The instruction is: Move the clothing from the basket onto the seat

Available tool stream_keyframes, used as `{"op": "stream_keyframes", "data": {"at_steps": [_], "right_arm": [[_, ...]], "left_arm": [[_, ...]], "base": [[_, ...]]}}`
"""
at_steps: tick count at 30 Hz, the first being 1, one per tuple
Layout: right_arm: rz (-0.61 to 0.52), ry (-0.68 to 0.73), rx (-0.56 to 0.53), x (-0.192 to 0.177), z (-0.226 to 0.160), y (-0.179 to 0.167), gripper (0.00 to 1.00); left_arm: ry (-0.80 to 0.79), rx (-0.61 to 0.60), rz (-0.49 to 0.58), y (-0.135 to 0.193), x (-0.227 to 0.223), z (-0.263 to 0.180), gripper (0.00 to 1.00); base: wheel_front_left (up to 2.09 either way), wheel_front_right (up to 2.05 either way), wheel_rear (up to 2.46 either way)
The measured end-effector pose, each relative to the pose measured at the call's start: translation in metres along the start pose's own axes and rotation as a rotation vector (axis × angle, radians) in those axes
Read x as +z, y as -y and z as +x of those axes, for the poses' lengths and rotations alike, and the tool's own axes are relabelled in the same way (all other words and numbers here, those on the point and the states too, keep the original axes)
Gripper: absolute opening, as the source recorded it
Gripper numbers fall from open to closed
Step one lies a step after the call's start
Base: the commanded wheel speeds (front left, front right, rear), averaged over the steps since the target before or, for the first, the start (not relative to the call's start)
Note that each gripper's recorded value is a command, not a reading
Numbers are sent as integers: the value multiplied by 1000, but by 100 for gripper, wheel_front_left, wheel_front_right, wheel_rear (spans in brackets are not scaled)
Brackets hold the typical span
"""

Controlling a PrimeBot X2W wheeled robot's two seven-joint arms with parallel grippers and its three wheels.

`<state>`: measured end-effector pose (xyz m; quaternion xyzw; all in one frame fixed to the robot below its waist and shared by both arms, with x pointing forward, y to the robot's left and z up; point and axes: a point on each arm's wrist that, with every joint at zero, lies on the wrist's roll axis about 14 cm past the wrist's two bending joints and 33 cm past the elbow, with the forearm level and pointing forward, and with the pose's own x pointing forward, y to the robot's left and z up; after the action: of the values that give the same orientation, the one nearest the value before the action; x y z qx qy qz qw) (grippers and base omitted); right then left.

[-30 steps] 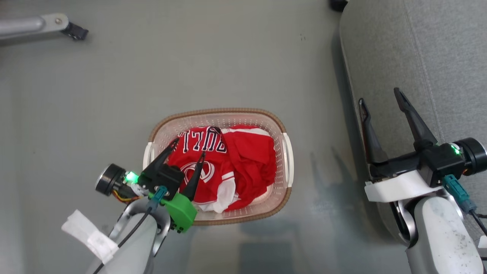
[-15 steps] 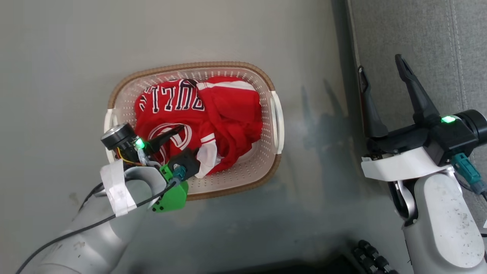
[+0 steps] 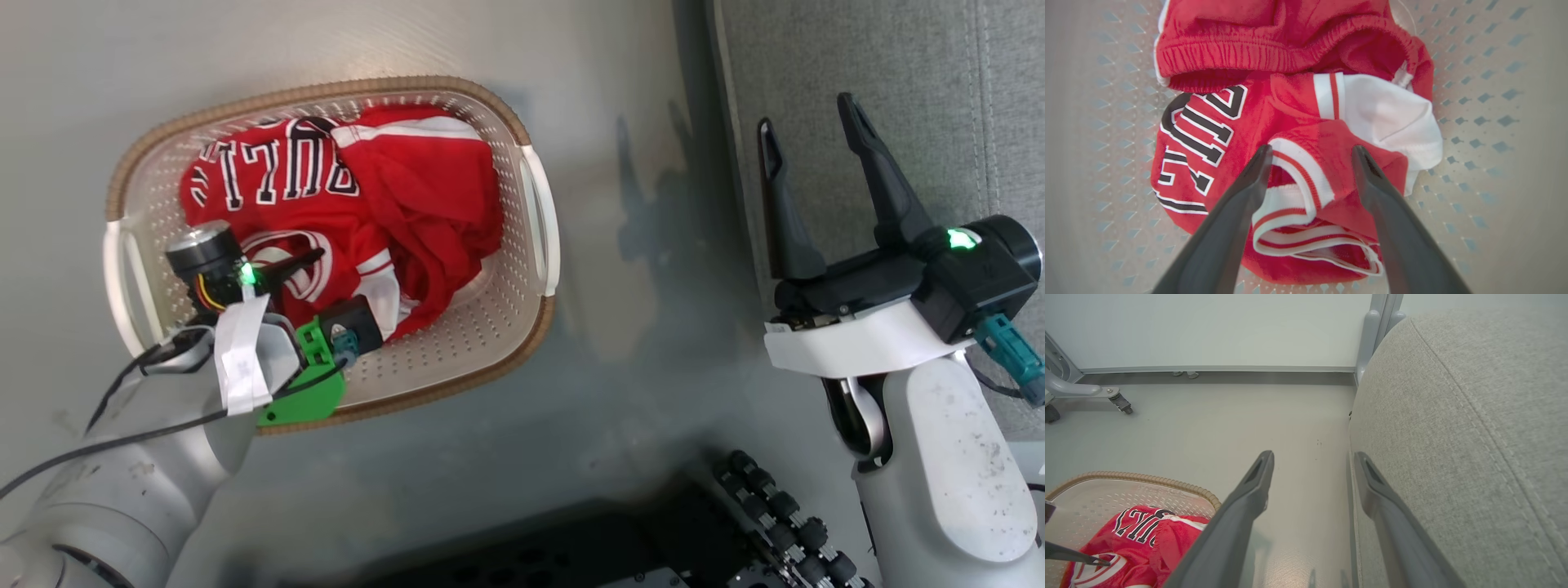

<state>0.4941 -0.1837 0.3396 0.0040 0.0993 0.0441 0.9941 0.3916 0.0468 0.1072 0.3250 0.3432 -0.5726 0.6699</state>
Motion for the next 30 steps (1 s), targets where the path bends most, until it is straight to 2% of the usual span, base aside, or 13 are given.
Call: {"op": "stream_keyframes", "data": {"at_steps": [6, 17, 23, 24, 25, 26, 28, 30], "right_arm": [[1, -24, -12, -14, 5, 6, 100], [18, -66, -22, -38, 9, 11, 100], [19, -74, -20, -45, 12, 12, 100], [19, -74, -20, -46, 13, 12, 100], [20, -76, -20, -47, 13, 12, 100], [21, -76, -20, -47, 13, 12, 100], [23, -76, -21, -48, 14, 13, 100], [28, -74, -22, -47, 14, 13, 100]], "left_arm": [[-71, -16, 36, 1, -20, 18, 100], [-141, -3, -40, 0, -41, 42, 100], [-216, -26, -39, 5, -58, 52, 100], [-226, -28, -42, 6, -59, 53, 88], [-236, -30, -44, 6, -61, 54, 64], [-243, -33, -41, 7, -62, 55, 25], [-252, -37, -39, 8, -64, 56, 0], [-263, -38, -35, 8, -65, 57, 0]], "base": [[0, 0, 0], [0, 0, 0], [0, 0, 0], [0, 0, 0], [0, 0, 0], [0, 0, 0], [0, 0, 0], [0, 0, 0]]}}
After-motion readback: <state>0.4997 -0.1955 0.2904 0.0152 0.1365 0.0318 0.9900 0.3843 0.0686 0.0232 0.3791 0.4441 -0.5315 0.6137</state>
